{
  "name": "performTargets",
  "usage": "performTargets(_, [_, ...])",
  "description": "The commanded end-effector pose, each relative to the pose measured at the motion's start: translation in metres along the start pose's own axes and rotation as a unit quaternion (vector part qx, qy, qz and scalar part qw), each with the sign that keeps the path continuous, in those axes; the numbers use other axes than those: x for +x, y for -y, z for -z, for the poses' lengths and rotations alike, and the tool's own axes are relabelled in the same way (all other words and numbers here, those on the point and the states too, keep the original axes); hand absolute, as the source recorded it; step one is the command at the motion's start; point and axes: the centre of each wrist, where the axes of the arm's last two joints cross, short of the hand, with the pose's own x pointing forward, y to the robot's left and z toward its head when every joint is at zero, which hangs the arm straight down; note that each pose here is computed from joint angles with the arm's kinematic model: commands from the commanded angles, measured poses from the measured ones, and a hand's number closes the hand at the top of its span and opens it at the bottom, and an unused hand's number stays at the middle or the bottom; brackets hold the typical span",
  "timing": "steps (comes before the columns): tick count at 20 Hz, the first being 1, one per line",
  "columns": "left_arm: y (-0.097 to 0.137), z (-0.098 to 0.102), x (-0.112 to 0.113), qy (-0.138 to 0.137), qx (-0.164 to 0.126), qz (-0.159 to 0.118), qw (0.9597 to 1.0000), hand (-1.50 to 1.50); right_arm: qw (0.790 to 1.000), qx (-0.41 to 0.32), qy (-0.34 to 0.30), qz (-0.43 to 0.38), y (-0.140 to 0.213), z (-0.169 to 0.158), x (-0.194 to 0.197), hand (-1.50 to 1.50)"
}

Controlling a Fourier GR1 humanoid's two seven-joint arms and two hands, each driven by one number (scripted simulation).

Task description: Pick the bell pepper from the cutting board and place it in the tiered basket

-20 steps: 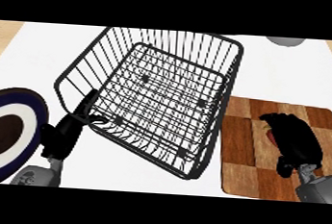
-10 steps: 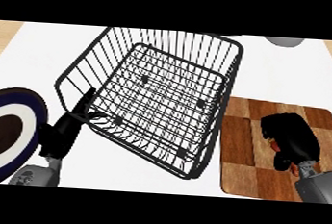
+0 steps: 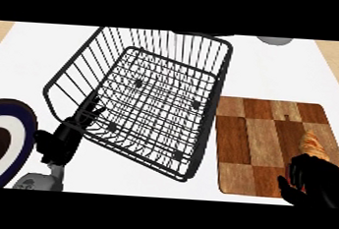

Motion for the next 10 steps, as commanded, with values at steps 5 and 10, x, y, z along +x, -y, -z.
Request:
performTargets(5, [0.008,-0.001,0.012,0.008,-0.01,-0.004,0.9999,0.0,0.981,-0.062,-0.035,0.182,0.035,-0.082,0.015,1.5])
performTargets(10, [0.018,0.013,0.019,0.02,-0.028,-0.002,0.9994,0.0,0.949,-0.139,0.044,0.28,0.094,-0.115,0.039,1.5])
